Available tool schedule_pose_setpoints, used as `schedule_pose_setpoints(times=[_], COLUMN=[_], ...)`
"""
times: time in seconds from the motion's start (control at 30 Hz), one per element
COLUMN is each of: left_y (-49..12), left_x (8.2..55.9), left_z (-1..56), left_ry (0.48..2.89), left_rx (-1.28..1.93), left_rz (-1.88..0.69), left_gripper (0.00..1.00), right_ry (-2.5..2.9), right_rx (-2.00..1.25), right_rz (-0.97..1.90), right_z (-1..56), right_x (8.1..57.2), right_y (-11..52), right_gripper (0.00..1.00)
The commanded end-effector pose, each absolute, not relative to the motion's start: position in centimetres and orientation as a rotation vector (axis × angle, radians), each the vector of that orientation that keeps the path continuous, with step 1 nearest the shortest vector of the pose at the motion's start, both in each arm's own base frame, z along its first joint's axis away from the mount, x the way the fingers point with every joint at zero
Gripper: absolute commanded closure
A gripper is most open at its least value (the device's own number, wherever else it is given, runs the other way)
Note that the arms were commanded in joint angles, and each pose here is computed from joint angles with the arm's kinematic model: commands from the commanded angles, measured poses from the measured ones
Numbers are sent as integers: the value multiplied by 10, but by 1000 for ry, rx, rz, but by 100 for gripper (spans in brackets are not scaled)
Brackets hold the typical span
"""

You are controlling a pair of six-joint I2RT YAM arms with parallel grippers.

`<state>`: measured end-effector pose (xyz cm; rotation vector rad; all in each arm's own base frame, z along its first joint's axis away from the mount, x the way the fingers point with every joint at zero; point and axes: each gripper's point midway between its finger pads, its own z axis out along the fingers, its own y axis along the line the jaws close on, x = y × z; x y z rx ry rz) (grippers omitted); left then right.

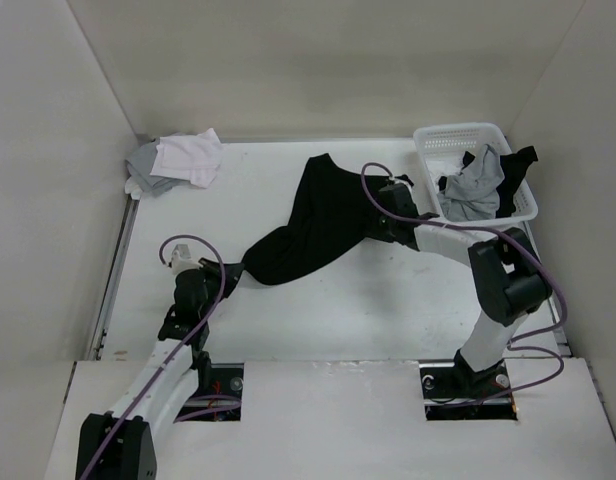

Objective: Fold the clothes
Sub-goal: Flatten the tank top out

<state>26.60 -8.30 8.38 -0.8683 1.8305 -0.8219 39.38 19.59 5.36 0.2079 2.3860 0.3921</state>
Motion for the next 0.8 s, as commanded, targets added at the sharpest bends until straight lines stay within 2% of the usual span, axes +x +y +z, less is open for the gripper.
schedule_pose_setpoints(times=[0.0, 0.17, 0.3, 0.53, 0.7, 0.77], left_y=[-86, -87, -89, -92, -92, -92], left_x=[279, 282, 284, 285, 286, 286], left_z=[117, 120, 120, 118, 119, 119], left_ry=[1749, 1749, 1751, 1757, 1755, 1754], left_rx=[-802, -789, -783, -781, -782, -781], left_rz=[-848, -845, -852, -856, -850, -851], left_gripper=[99, 99, 99, 99, 99, 99], right_ry=[2284, 2301, 2290, 2259, 2253, 2246], right_rx=[279, 332, 337, 323, 320, 321], right_rz=[504, 498, 522, 526, 546, 546], right_z=[71, 49, 44, 44, 44, 45], right_x=[415, 413, 421, 433, 434, 434], right_y=[200, 191, 192, 195, 197, 197], right_gripper=[60, 54, 53, 65, 83, 86])
